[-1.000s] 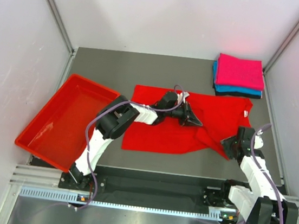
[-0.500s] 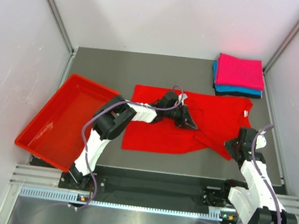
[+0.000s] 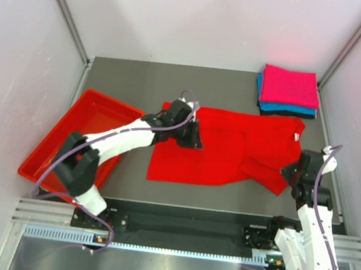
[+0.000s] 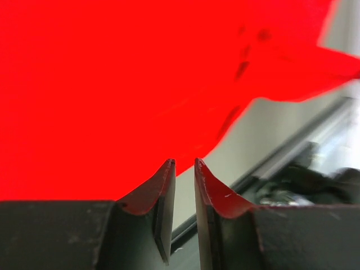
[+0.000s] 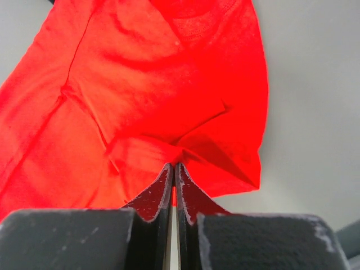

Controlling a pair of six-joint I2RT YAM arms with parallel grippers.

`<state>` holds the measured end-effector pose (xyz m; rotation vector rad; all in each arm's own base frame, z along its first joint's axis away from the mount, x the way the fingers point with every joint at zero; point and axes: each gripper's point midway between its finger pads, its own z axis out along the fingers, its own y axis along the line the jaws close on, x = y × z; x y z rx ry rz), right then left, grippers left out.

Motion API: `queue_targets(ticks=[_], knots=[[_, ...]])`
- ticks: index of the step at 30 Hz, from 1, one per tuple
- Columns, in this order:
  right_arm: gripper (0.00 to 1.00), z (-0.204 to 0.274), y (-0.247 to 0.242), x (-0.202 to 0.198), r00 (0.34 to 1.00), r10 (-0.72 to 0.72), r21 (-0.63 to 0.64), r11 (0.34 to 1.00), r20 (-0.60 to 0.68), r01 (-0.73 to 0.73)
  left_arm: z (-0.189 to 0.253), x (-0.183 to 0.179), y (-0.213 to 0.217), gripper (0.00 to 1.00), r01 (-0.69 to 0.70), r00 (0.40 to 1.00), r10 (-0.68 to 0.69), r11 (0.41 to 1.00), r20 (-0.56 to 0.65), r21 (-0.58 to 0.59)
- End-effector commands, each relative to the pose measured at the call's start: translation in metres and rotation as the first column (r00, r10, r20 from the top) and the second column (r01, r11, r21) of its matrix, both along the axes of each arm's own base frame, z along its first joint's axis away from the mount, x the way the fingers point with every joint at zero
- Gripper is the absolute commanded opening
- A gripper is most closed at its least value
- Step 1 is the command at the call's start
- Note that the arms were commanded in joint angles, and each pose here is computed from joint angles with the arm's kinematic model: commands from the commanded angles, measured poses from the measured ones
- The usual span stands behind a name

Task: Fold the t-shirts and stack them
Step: Fold the tshirt

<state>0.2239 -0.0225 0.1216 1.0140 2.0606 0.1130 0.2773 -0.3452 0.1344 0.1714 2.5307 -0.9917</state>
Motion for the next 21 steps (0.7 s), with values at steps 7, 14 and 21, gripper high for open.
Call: queue_targets(ticks=[7,14,21], knots=[[0.0,0.017,0.01,-0.017,0.993,0.112,-0.021,0.994,0.021,-0.111,-0.042,-0.058,0.141,0.43,-0.216,0.976,0.214,0.897,0.048,0.386],[0.0,0.036,0.017,-0.016,0.984,0.15,-0.019,0.989,0.1,-0.149,-0.062,-0.084,0.182,0.45,-0.329,0.936,0.351,0.862,0.015,0.386],[0.0,0.036,0.024,-0.016,0.977,0.175,0.003,0.984,0.12,-0.177,-0.08,-0.091,0.2,0.48,-0.384,0.907,0.421,0.854,-0.031,0.352]])
